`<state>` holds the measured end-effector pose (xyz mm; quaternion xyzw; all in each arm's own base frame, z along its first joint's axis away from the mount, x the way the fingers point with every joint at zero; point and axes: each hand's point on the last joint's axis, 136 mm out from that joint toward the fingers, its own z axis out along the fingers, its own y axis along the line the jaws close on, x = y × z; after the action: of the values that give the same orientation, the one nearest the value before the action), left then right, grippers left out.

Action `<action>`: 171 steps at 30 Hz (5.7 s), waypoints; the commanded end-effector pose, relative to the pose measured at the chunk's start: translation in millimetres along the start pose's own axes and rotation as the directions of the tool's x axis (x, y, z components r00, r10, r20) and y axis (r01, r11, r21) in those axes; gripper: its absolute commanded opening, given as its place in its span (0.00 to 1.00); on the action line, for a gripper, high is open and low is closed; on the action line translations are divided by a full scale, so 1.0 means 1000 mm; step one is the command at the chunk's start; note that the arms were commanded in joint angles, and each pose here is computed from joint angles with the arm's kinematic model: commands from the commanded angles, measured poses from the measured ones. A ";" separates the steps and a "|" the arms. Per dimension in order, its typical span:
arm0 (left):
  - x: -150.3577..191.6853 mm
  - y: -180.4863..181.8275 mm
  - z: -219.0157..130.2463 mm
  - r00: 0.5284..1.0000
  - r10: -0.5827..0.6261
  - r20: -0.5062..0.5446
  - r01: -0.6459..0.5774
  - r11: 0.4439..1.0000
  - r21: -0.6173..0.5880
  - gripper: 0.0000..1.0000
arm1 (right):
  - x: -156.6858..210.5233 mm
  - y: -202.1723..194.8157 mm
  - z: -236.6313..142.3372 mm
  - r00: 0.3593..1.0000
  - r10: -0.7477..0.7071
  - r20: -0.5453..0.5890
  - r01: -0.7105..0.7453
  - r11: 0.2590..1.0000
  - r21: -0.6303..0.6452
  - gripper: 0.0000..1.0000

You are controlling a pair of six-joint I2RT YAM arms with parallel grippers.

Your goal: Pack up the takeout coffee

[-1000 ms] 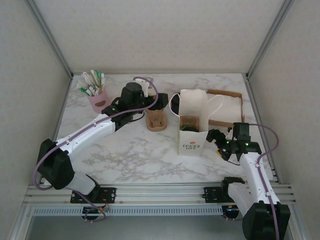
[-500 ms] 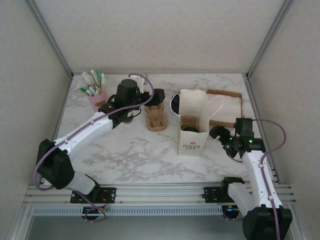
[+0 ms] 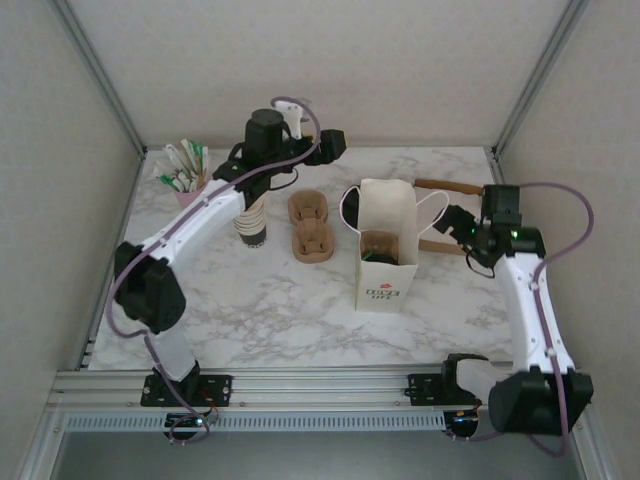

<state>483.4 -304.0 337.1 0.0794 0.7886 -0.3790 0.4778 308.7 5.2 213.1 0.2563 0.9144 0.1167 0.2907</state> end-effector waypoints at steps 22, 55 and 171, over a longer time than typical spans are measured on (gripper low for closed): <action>0.059 0.045 0.089 0.972 -0.045 -0.231 0.058 0.997 0.050 1.00 | -0.061 -0.003 0.161 0.935 -0.180 -0.304 0.248 0.948 0.200 0.58; 0.072 0.037 0.083 0.969 -0.039 -0.244 0.056 0.996 0.063 1.00 | -0.043 -0.026 0.226 0.884 -0.143 -0.444 0.272 0.931 0.242 0.49; 0.059 0.033 0.062 0.978 -0.013 -0.207 0.022 0.999 0.040 1.00 | -0.080 -0.001 0.178 0.925 -0.180 -0.334 0.257 0.945 0.203 0.12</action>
<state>516.1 -340.8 216.1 0.1078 0.8475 -0.3858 0.3483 468.2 -22.4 78.9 0.1587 0.9827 0.0114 0.0952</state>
